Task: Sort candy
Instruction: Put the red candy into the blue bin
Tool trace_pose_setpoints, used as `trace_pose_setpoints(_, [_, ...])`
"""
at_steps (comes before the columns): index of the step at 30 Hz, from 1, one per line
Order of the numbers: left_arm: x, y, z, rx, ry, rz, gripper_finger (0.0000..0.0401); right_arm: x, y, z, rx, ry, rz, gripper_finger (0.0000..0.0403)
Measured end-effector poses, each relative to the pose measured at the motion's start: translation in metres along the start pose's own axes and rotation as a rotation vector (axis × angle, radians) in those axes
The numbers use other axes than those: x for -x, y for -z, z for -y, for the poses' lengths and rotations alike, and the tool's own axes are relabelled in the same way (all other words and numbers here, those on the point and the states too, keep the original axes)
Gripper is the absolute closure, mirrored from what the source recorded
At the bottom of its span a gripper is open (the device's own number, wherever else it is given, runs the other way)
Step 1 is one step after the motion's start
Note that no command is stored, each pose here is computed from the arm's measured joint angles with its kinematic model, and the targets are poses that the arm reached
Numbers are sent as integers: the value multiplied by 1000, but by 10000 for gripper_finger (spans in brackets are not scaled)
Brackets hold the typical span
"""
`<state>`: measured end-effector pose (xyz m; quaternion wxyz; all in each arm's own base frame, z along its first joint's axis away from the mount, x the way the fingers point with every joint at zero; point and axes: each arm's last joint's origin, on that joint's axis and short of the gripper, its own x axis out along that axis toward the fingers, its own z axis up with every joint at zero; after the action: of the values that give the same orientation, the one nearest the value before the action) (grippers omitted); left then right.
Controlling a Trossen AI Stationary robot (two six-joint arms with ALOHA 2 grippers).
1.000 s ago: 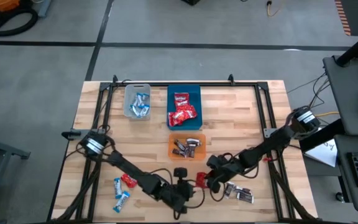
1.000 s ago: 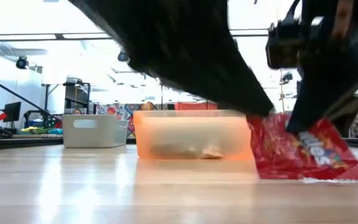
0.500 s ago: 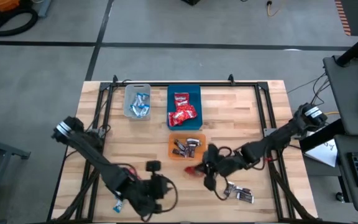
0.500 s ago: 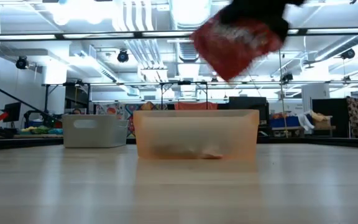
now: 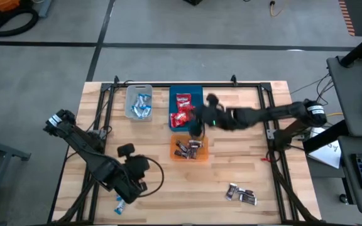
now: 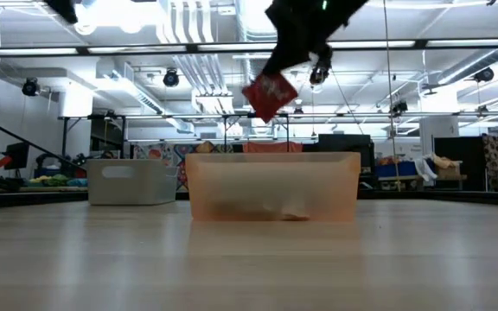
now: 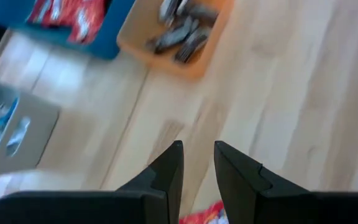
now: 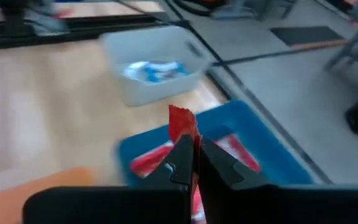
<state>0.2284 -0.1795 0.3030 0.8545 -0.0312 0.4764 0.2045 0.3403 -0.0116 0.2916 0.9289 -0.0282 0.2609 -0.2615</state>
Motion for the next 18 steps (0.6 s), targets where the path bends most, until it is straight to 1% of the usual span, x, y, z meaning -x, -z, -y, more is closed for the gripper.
trace_pose_setpoints(1, [0,2,-2,-3,-11,-24,326,-8,1,12,0,7,-7,394])
trace_pose_setpoints(3, [0,4,-4,-13,-15,-61,326,-21,4,34,-18,-20,-20,394])
trace_pose_setpoints(6, [-1,7,-3,-21,0,-127,326,-40,16,60,-72,-110,-12,394])
trace_pose_setpoints(8, [-3,9,-1,9,24,-186,326,-51,26,71,-113,-168,-4,394])
trace_pose_setpoints(11, [-3,13,2,81,47,-256,326,-62,43,79,-169,-178,-35,394])
trace_pose_setpoints(13, [-3,16,5,122,55,-298,326,-66,52,81,-157,-169,-59,394])
trace_pose_setpoints(18, [-1,24,12,168,67,-357,326,-69,62,80,-108,-172,-85,392])
